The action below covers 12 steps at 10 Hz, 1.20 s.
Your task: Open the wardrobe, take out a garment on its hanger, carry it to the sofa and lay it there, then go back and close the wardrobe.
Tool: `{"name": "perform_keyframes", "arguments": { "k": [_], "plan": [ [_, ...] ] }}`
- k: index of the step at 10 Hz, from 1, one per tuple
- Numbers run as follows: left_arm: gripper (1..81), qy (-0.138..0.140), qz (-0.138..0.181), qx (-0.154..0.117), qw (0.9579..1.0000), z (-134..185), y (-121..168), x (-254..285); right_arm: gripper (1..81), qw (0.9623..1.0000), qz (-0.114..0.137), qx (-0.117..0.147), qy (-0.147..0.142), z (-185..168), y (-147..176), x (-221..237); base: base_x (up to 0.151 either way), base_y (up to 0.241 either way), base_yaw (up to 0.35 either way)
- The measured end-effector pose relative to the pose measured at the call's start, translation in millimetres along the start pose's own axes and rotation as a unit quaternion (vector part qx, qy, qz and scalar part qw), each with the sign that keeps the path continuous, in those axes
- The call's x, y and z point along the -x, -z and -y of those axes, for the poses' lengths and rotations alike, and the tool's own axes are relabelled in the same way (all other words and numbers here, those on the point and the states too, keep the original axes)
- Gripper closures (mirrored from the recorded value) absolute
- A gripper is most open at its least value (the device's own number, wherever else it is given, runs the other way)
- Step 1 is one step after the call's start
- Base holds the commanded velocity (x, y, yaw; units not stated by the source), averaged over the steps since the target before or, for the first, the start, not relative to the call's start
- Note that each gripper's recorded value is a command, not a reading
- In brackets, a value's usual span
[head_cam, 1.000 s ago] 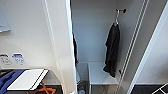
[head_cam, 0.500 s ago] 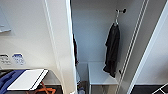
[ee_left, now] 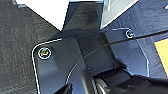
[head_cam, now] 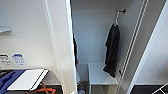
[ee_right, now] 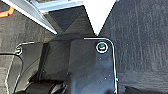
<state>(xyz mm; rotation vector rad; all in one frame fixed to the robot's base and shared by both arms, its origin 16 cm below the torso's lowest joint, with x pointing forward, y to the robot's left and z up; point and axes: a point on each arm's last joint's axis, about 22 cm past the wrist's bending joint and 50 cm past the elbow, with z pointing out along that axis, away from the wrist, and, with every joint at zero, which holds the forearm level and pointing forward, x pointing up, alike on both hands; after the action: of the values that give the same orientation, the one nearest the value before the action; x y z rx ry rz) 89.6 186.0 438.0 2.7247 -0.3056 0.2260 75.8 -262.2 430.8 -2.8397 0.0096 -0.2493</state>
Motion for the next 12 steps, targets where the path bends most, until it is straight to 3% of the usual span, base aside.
{"name": "perform_keyframes", "arguments": {
  "k": [3, 5, 7, 8, 9, 10, 12],
  "plan": [
    [1.0, -0.030, 0.008, -0.009, 0.9995, -15, -13, 6, 1.0, 0.9997, 0.009, 0.022, 0.001, -8, -3, 13, 0.000, 0.000, 0.000],
    [1.0, -0.083, 0.015, -0.009, 0.9964, -17, -14, 9, 1.0, 0.9998, 0.014, 0.011, 0.000, 14, -10, 22, 0.000, 0.000, 0.000],
    [1.0, -0.166, 0.017, -0.007, 0.9859, -17, -14, 10, 1.0, 0.9998, 0.015, 0.011, 0.004, 15, -10, 23, 0.000, 0.000, 0.000],
    [1.0, -0.189, 0.011, -0.005, 0.9819, -20, -15, 4, 1.0, 0.9997, 0.014, 0.018, 0.006, 9, -10, 21, 0.000, 0.000, 0.000],
    [1.0, -0.191, 0.004, -0.004, 0.9815, -22, -17, -7, 1.0, 0.9997, 0.014, 0.021, 0.006, 8, -10, 21, 0.000, 0.000, 0.000],
    [1.0, -0.177, -0.002, -0.005, 0.9842, -23, -18, -18, 1.0, 0.9997, 0.014, 0.019, 0.006, 13, -12, 21, 0.000, 0.000, 0.000],
    [1.0, -0.090, -0.018, -0.001, 0.9958, -28, -19, -29, 1.0, 0.9998, 0.013, 0.012, 0.005, 24, -15, 20, 0.000, 0.000, 0.000]
  ]
}}
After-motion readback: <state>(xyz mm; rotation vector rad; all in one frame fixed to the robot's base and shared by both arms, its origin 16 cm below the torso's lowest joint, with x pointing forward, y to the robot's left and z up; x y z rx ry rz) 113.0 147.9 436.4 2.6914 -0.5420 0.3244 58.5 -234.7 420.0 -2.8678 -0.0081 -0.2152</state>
